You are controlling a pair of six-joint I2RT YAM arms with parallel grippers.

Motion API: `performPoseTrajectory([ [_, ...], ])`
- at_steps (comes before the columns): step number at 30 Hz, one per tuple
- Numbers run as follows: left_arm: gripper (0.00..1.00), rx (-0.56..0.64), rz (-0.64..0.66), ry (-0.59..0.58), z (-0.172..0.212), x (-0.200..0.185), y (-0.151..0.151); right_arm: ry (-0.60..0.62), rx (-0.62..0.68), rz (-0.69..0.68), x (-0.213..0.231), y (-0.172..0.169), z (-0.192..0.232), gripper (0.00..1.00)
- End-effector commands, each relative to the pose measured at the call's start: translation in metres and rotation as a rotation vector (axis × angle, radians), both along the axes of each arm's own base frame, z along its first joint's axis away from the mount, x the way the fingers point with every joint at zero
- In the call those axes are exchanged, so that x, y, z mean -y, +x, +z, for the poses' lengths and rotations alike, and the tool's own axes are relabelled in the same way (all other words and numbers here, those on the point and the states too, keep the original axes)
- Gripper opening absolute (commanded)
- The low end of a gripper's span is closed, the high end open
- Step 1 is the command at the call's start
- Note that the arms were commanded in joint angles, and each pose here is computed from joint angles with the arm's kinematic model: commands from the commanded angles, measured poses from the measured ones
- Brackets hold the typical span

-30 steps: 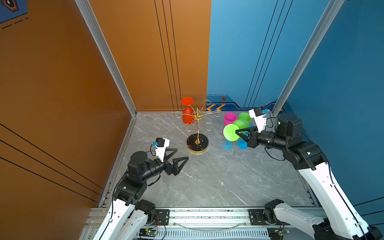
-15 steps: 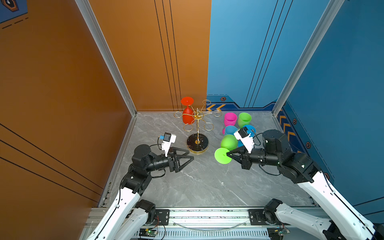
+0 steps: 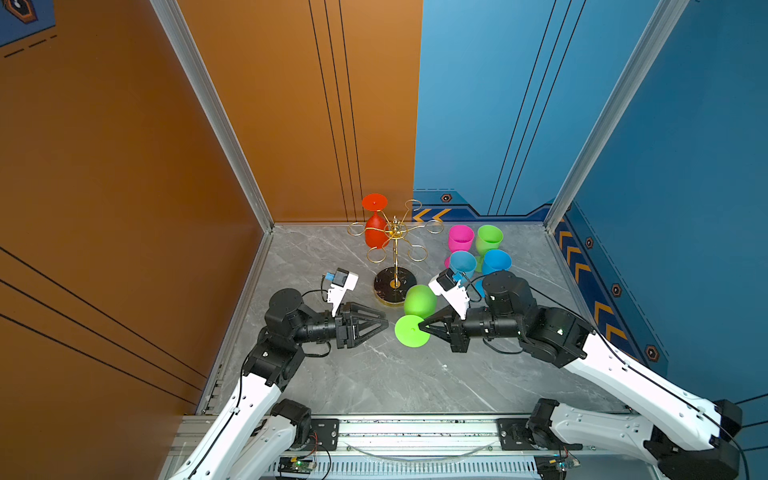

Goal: Take the wine glass off the wine glass rack
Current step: 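Carry the green glass toward the left gripper while the left reaches to meet it, then grasp the green glass foot with the left gripper while the right releases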

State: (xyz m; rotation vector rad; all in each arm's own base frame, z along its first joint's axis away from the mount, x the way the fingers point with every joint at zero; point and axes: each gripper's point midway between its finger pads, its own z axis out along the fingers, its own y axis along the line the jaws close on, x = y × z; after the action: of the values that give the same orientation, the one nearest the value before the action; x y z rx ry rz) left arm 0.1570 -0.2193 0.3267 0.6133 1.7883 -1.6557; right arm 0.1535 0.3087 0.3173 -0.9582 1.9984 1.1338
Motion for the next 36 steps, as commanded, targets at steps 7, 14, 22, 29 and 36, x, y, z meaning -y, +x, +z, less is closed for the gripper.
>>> performPoseTrajectory([
  [7,0.53,-0.012,-0.098,-0.009,0.000,0.005,-0.017,0.076,0.034,0.032,-0.030,0.007,0.022,0.00],
  [14,0.43,-0.029,-0.115,-0.002,-0.008,0.006,-0.019,0.093,0.048,0.010,-0.033,0.014,0.029,0.00],
  [22,0.23,-0.030,-0.127,-0.002,-0.012,0.006,-0.024,0.107,0.033,-0.029,-0.032,0.023,0.032,0.00],
  [29,0.04,-0.016,-0.145,-0.004,-0.011,0.005,-0.029,0.102,0.007,-0.044,-0.034,0.029,0.027,0.00],
  [36,0.00,0.066,-0.121,-0.010,-0.005,0.003,-0.031,0.086,-0.026,-0.089,-0.022,0.037,0.025,0.26],
])
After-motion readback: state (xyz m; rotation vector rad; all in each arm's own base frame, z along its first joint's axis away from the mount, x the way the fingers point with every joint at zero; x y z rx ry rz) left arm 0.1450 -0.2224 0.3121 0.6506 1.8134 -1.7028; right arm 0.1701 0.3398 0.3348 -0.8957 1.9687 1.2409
